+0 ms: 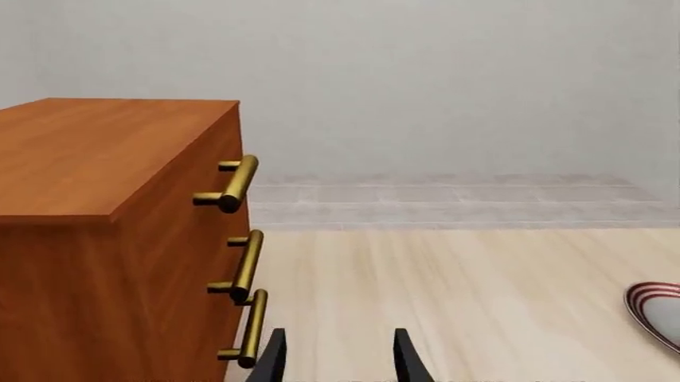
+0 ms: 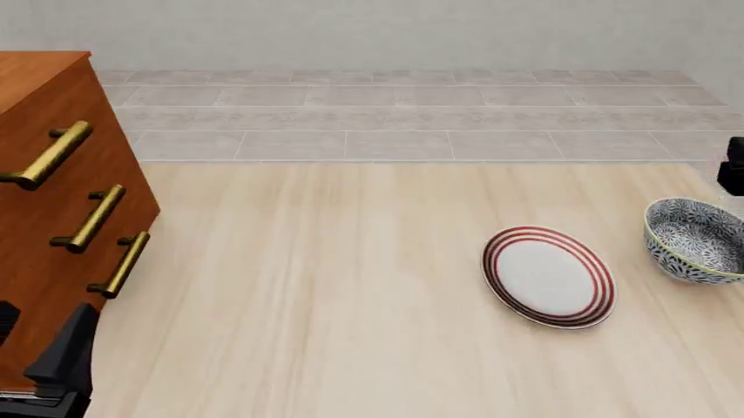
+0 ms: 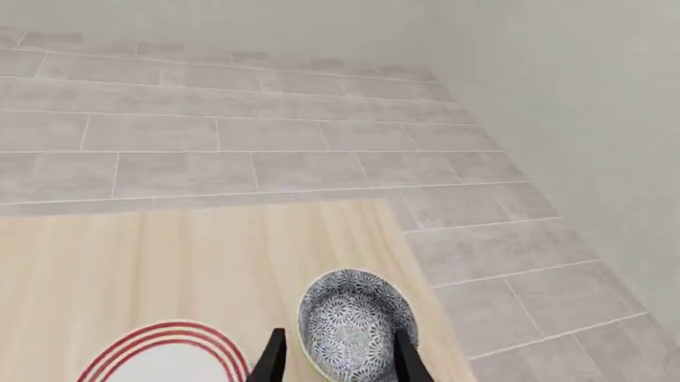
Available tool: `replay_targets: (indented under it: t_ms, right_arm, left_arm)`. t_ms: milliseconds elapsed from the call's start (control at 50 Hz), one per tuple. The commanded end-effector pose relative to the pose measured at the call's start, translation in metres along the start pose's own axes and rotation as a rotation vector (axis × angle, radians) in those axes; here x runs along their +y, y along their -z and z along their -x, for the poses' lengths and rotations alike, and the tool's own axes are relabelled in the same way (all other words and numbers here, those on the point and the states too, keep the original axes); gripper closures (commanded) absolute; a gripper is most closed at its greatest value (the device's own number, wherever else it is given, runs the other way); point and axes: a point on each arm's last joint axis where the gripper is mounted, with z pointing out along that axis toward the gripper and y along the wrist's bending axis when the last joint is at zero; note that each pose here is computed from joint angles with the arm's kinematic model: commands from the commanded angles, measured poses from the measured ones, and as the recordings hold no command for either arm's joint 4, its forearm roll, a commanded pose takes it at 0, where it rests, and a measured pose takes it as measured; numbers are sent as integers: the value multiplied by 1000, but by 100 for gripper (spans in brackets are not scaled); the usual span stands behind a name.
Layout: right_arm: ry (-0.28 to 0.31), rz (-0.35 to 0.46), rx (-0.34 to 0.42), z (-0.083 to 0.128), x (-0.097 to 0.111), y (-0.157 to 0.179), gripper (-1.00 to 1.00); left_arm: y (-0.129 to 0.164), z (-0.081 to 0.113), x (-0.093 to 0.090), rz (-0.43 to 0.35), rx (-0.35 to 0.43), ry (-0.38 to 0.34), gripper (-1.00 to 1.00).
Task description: Put the bowl on top of the cabinet.
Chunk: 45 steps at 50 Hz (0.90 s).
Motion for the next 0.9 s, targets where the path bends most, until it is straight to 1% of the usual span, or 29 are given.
replay_targets:
  t_ms: [20, 120, 220, 260, 300, 480, 580, 660, 680, 700, 760, 820, 860, 900]
  right_arm:
    - [26, -60, 72, 5, -22, -32, -100]
    - [28, -78, 94, 4, -29, -41, -100]
    - [16, -99, 127, 3, -39, -54, -100]
    - [13, -106, 148, 0, -43, -61, -100]
    - [24, -115, 174, -6, -49, -68, -100]
    - [32, -128, 235, -17, -59, -84, -100]
    - [34, -118, 276, -23, -61, -95, -100]
    - [12, -101, 301, -26, -58, -104, -100]
    - [-5, -87, 322, -29, -55, -110, -100]
    - [6, -93, 322, -30, -58, -112, -100]
    - [5, -94, 326, -31, -59, -114, -100]
    - [10, -95, 347, -36, -63, -124, -100]
    - [-4, -88, 366, -39, -62, -130, -100]
    - [0, -85, 375, -42, -63, -135, -100]
  left_arm:
    - [0, -2, 0, -5, 7, 3, -100]
    - [0, -3, 0, -4, 8, 3, -100]
    - [0, -4, 0, -3, 10, 3, -100]
    - [0, -4, 0, -2, 11, 4, -100]
    - [0, -4, 0, 0, 11, 6, -100]
    - [-1, -9, 0, -3, 18, 12, -100]
    - [-1, -10, 0, -7, 18, 15, -100]
    - [-1, -11, 0, -9, 20, 16, -100]
    - [-1, -11, 0, -9, 20, 17, -100]
    - [-1, -11, 0, -8, 21, 18, -100]
    - [-1, -12, 0, -9, 22, 19, -100]
    - [-1, -12, 0, -11, 24, 18, -100]
    - [-1, -12, 0, -11, 24, 19, -100]
    - [-1, -12, 0, -11, 24, 18, -100]
